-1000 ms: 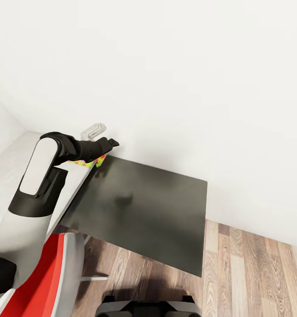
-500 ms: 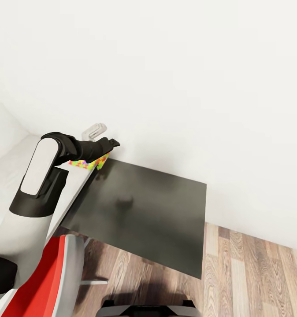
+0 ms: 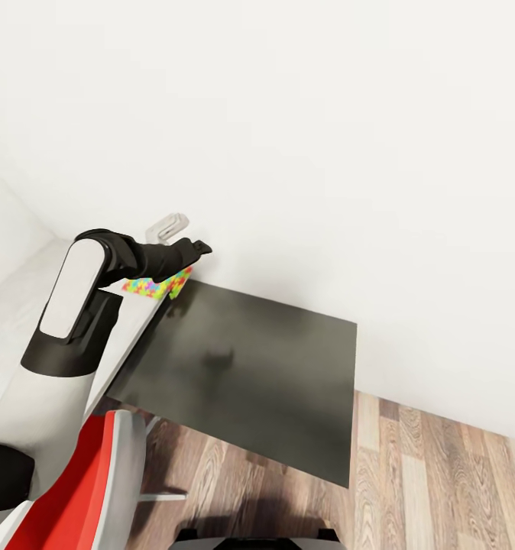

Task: Put all the toys in the child's room - the three board games (two on the bed and one on the table), the two jigsaw puzzles on the table, and the tennis ball on the table - inside the toy box on the table in the child's room.

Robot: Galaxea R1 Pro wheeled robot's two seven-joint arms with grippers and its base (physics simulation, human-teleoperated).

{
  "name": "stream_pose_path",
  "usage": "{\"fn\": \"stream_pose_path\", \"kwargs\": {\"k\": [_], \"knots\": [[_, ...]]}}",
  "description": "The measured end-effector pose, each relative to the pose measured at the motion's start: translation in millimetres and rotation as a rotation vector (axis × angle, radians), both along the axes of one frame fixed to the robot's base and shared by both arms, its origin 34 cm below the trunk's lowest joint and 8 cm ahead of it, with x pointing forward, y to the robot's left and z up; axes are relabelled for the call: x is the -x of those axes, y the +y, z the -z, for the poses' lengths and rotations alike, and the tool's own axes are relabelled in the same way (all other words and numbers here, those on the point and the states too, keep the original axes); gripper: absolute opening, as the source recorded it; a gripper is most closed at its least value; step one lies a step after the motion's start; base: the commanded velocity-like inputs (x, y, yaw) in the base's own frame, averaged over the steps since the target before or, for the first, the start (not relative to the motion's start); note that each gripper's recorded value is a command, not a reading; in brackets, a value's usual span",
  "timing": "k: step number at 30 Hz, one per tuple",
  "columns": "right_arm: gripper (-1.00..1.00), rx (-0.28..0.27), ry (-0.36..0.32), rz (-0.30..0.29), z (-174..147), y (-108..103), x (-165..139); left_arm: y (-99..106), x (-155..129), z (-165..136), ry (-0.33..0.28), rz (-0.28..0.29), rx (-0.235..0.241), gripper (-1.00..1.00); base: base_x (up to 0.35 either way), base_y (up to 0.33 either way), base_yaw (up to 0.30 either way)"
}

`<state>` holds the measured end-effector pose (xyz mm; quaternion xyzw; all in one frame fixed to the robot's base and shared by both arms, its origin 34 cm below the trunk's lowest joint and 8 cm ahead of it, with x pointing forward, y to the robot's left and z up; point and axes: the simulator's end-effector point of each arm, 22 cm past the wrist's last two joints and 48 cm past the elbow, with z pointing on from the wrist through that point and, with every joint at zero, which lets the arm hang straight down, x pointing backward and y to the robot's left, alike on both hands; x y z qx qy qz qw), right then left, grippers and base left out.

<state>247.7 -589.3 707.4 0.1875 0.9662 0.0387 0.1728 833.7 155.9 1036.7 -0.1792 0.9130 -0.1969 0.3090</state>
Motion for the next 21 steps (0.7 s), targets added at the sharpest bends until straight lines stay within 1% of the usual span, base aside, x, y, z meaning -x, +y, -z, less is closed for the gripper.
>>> {"fn": "stream_pose_path", "kwargs": {"k": [21], "knots": [[1.0,-0.008,-0.044,0.005,-7.2,-1.9,-15.4,-4.8,2.1,-25.8,-0.035,0.005,0.006,1.0,0.0,0.0,0.0]]}}
